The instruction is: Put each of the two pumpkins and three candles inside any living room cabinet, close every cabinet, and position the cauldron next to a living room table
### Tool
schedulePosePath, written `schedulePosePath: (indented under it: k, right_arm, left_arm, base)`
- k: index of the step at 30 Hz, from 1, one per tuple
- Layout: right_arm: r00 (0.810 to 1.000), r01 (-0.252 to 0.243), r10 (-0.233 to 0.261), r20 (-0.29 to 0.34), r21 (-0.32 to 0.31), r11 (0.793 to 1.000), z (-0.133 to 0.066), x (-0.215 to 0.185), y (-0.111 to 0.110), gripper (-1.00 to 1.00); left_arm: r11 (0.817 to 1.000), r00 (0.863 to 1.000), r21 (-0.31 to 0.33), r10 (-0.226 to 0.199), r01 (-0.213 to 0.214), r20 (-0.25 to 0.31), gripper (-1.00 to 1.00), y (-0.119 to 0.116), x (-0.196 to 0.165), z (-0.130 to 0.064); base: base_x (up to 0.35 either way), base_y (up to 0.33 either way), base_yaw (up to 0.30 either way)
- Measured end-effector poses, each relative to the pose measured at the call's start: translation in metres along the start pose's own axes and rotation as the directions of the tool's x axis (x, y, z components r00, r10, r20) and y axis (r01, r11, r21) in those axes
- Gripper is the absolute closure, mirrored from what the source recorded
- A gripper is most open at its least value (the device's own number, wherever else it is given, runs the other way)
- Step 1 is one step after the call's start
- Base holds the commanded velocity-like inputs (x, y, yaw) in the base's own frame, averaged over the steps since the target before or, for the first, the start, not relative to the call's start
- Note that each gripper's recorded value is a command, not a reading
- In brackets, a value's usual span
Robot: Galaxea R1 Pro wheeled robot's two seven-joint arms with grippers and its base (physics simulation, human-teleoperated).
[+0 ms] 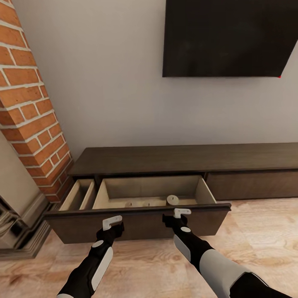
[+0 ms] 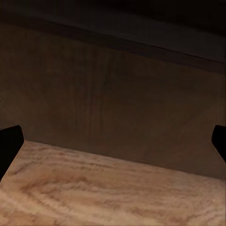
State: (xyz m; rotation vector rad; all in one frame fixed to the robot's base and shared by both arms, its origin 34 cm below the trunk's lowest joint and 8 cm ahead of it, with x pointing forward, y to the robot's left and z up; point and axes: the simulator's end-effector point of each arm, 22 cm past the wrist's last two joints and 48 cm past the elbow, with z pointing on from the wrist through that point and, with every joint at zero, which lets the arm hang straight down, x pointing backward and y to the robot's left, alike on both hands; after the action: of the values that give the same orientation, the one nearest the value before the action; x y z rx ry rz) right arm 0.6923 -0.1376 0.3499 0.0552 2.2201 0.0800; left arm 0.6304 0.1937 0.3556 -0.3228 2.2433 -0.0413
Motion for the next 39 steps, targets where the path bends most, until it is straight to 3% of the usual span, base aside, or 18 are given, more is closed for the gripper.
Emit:
schedulePosePath:
  k: [39]
  right_arm:
    - [1.000, 0.004, -0.004, -0.001, -0.005, 1.000, -0.0002, 0.0004, 0.0022, -1.00]
  left_arm:
    - [1.000, 1.000, -0.002, 0.003, -0.003, -0.002, -1.00, 0.0024, 0.0002, 0.0004]
  base:
    - [0.171, 0.000, 0.000]
